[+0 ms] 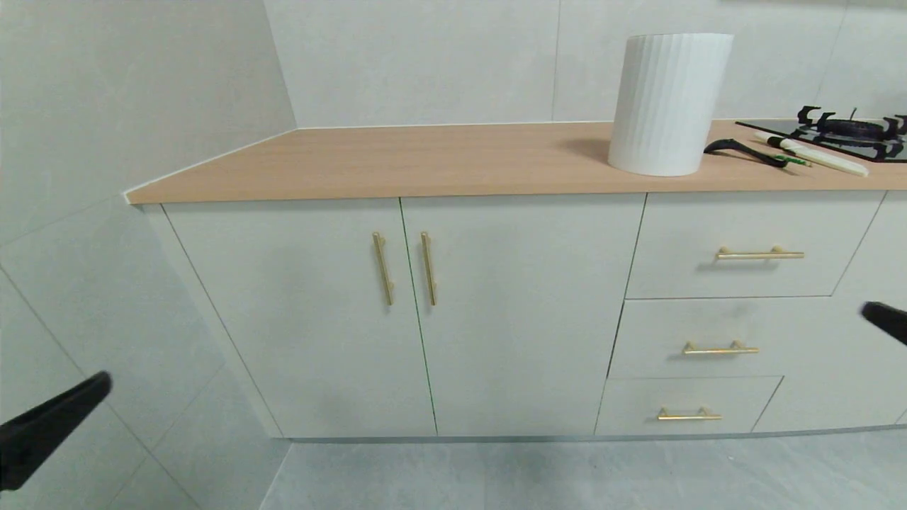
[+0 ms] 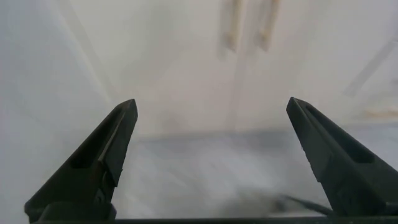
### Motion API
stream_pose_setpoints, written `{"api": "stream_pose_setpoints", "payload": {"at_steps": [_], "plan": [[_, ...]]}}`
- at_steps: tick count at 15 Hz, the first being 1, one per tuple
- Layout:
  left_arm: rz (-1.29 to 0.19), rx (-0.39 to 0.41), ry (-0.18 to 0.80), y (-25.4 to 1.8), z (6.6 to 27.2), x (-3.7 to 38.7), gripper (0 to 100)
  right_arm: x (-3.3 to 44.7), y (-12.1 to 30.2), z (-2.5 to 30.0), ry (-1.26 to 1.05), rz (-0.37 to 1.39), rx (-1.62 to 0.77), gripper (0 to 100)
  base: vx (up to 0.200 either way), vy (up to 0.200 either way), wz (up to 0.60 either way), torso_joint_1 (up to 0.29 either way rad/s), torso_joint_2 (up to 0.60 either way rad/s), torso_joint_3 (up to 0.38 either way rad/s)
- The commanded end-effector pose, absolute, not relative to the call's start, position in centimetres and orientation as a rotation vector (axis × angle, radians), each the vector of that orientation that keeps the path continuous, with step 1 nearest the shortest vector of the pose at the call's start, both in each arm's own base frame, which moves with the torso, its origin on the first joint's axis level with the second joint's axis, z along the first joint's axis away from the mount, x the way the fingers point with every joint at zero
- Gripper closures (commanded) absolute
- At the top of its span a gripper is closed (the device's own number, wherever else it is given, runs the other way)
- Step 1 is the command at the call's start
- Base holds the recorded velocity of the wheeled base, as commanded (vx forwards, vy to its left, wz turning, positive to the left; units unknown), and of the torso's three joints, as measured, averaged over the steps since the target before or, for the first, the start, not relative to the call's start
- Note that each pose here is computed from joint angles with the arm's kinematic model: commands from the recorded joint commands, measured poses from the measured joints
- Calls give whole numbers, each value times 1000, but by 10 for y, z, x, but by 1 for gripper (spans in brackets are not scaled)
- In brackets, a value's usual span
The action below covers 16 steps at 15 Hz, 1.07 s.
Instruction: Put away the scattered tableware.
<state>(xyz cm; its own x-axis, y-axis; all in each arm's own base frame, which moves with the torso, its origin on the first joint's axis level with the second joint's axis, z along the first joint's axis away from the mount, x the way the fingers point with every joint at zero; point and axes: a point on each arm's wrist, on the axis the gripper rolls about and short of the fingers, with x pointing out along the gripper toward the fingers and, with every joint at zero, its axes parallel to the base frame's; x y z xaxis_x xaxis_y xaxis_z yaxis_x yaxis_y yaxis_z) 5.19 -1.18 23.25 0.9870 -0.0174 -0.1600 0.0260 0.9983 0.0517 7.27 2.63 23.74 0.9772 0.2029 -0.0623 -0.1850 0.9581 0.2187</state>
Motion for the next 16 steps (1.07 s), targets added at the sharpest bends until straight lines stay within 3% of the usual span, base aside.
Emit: {"api": "stream_pose_setpoints", "payload": {"at_steps": [1, 4, 7, 9, 13, 16], "plan": [[90, 75, -75, 11, 227, -11, 0, -21, -9, 225, -162, 12, 139, 0, 0, 0, 0, 0, 0, 0], [129, 47, -224, 18, 218, -50, 0, -69, -14, 196, -218, -67, 41, 0, 0, 0, 0, 0, 0, 0], [172, 48, -293, 15, 200, -71, 0, -73, -13, 194, -206, -172, 44, 0, 0, 0, 0, 0, 0, 0], [262, 65, -297, 7, 183, -74, 0, -77, -10, 189, -217, -266, 75, 0, 0, 0, 0, 0, 0, 0], [246, 75, -277, 5, 152, -57, 0, -69, -4, 156, -179, -219, 64, 0, 0, 0, 0, 0, 0, 0], [217, 104, -192, 5, 112, -33, 0, -40, -4, 117, -124, -214, 52, 0, 0, 0, 0, 0, 0, 0]]}}
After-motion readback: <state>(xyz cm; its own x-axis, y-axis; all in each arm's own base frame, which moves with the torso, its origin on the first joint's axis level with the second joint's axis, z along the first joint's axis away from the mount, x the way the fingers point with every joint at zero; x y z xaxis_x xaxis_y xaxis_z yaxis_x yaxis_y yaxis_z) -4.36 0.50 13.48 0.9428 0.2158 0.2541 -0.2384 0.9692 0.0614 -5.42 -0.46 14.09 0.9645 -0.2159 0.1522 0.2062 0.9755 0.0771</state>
